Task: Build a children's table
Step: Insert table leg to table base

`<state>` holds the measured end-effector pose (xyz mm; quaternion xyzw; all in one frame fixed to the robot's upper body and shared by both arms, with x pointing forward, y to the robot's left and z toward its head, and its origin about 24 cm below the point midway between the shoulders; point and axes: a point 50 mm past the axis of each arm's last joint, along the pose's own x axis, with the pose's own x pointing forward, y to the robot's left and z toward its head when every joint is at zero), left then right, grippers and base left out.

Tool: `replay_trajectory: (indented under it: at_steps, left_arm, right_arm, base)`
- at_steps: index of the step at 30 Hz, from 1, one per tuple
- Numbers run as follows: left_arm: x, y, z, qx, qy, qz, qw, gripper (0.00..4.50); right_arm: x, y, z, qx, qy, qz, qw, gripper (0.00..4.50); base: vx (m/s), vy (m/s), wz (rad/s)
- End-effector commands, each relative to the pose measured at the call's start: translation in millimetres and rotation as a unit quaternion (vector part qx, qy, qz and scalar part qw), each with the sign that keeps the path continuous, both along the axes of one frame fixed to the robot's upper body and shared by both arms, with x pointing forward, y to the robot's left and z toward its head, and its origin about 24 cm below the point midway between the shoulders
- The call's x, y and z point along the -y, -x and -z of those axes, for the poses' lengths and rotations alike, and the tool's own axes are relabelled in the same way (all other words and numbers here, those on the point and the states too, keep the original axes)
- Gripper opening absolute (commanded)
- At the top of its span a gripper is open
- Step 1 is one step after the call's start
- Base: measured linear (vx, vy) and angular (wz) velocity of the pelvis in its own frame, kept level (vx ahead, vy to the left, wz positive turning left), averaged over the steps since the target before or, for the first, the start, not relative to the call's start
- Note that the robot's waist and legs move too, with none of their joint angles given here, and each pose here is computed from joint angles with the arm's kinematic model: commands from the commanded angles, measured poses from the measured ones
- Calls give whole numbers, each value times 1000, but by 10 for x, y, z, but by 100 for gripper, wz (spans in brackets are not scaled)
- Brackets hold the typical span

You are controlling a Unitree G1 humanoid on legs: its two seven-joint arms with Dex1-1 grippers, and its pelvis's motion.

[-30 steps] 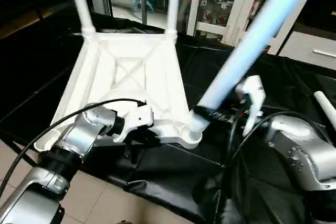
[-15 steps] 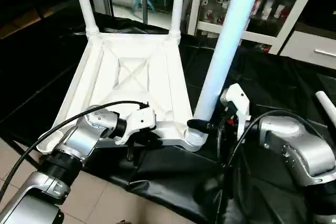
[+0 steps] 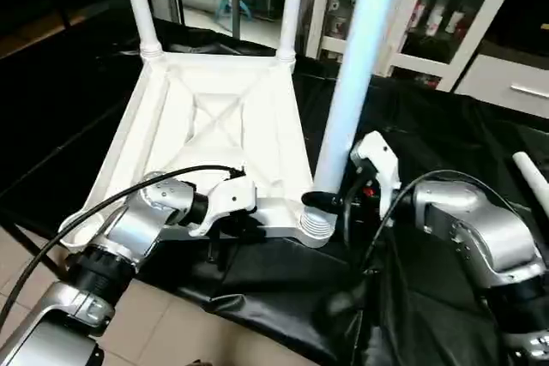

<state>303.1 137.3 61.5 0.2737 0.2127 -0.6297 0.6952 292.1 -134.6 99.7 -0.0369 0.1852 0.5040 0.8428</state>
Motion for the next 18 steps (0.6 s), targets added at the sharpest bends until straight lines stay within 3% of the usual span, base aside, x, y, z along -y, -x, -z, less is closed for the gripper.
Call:
replay_trajectory:
  at_steps: [1,10,18]
  left_arm:
    - [74,70,61,-10,-2,17,1000,0]
    - [52,107,62,-11,-9,20,1000,0]
    - [44,126,65,-14,-10,17,1000,0]
  right_arm:
    - [2,-4,66,-20,12,2,1000,185]
    - [-25,-35,87,-29,12,-3,999,185]
    - [-3,-35,157,-44,-38,27,998,185]
  base:
    - [0,0,0]
    - [0,0,0]
    - [0,0,0]
